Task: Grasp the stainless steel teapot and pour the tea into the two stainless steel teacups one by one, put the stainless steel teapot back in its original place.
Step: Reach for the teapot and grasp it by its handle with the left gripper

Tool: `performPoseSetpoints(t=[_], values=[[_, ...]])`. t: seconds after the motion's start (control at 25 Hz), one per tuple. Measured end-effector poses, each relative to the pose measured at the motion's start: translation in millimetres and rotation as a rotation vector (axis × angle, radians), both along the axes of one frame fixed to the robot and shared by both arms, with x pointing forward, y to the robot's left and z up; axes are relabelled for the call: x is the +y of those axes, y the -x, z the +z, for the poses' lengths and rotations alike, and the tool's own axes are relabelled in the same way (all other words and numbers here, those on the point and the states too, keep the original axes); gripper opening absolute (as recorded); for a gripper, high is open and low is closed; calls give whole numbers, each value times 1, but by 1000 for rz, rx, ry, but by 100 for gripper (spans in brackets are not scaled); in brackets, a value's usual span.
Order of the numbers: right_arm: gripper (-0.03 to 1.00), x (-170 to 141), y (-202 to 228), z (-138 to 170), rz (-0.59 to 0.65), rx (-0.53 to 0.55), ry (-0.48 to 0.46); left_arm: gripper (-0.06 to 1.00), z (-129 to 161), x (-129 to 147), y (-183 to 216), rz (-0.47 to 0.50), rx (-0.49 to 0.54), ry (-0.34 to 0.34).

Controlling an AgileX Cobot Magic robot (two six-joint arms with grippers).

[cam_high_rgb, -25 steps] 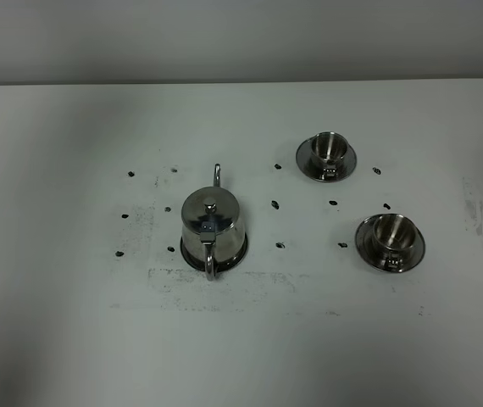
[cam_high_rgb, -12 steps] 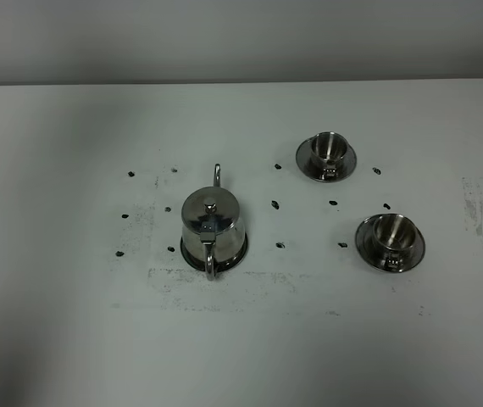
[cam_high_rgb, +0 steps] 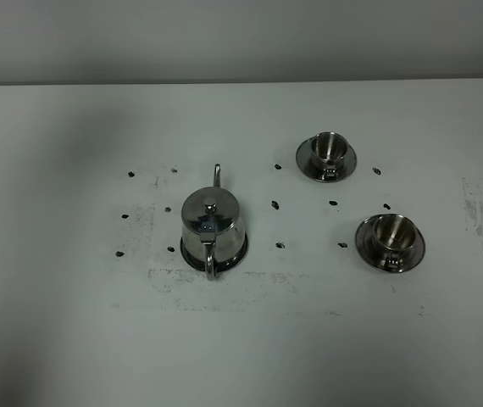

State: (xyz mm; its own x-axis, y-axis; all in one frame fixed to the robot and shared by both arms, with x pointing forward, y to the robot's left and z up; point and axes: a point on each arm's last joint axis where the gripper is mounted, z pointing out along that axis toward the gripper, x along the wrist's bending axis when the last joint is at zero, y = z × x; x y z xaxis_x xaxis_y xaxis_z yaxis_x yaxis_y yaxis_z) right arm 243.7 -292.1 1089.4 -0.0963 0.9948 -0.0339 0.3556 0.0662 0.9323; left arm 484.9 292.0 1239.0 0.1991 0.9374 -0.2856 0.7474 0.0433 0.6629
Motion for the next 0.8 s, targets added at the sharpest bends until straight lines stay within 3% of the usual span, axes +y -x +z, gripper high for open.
performPoseSetpoints(t=[0.4,0.8], values=[[53,-1,4,-18,-5,63,16,64,-51,1,-7,-1,168,14],[53,-1,6,-26,0,142,20,64,-52,1,-7,0,168,17]])
